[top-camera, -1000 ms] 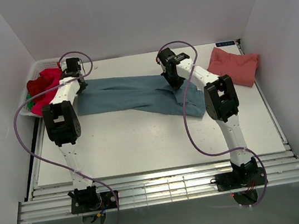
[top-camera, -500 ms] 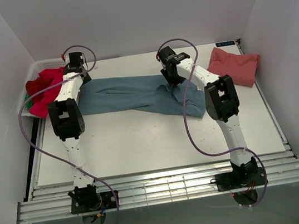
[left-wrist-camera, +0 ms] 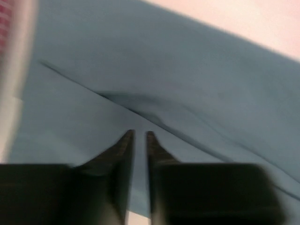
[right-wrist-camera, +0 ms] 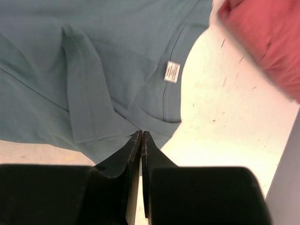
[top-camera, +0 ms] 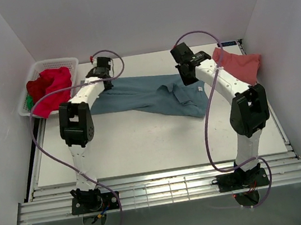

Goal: Fold and stack the t-shirts
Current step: Fold the other side of the tshirt into a rectangle

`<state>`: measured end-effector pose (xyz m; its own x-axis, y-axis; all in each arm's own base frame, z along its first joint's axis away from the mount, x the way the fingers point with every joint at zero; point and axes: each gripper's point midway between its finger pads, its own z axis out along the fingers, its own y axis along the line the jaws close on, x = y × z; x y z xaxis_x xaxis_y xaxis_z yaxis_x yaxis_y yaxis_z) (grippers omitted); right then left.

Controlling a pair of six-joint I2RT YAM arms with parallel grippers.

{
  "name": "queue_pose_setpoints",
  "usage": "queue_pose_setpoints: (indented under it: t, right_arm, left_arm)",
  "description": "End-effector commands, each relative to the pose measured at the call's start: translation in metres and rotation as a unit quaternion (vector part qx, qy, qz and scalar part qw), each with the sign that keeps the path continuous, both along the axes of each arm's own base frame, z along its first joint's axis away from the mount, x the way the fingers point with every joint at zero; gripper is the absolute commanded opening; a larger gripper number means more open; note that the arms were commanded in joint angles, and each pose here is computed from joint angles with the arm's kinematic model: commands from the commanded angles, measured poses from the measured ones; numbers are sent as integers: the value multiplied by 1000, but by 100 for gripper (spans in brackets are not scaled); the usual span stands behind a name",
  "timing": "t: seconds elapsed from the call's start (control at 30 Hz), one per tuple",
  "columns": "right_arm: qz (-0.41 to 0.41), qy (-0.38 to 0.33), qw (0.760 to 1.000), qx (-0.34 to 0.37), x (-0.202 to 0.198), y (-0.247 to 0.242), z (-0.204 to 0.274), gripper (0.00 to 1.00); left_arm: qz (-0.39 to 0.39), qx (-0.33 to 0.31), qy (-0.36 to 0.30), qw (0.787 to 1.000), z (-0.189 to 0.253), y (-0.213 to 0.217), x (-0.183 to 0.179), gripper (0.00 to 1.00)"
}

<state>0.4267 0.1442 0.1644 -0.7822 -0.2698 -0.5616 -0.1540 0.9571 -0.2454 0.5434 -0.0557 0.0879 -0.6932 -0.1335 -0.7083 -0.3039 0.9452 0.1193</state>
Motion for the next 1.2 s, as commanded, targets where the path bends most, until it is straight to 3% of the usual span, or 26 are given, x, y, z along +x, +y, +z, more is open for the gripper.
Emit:
queue_pose_setpoints:
  t: [0.0, 0.07, 0.23, 0.63, 1.17]
  right_arm:
    - [-51, 79, 995, -20, -35, -16, -50, 8]
    - [-61, 105, 992, -21, -47, -19, -68, 8]
    - [-70, 149, 986, -15, -65, -18, -98, 8]
    - [-83, 221, 971, -37, -89, -28, -154, 8]
    - [-137, 255, 957, -18, -69, -77, -193, 8]
  left_arm:
    - [-43, -1, 22, 999, -10, -39, -30, 19]
    - [-41, 0, 39, 998, -23, -39, -41, 0]
    - [-33, 9, 81, 996, -50, -30, -72, 0]
    - [-42, 8, 145, 989, -94, -28, -101, 0]
    - [-50, -5, 192, 980, -111, -24, -155, 0]
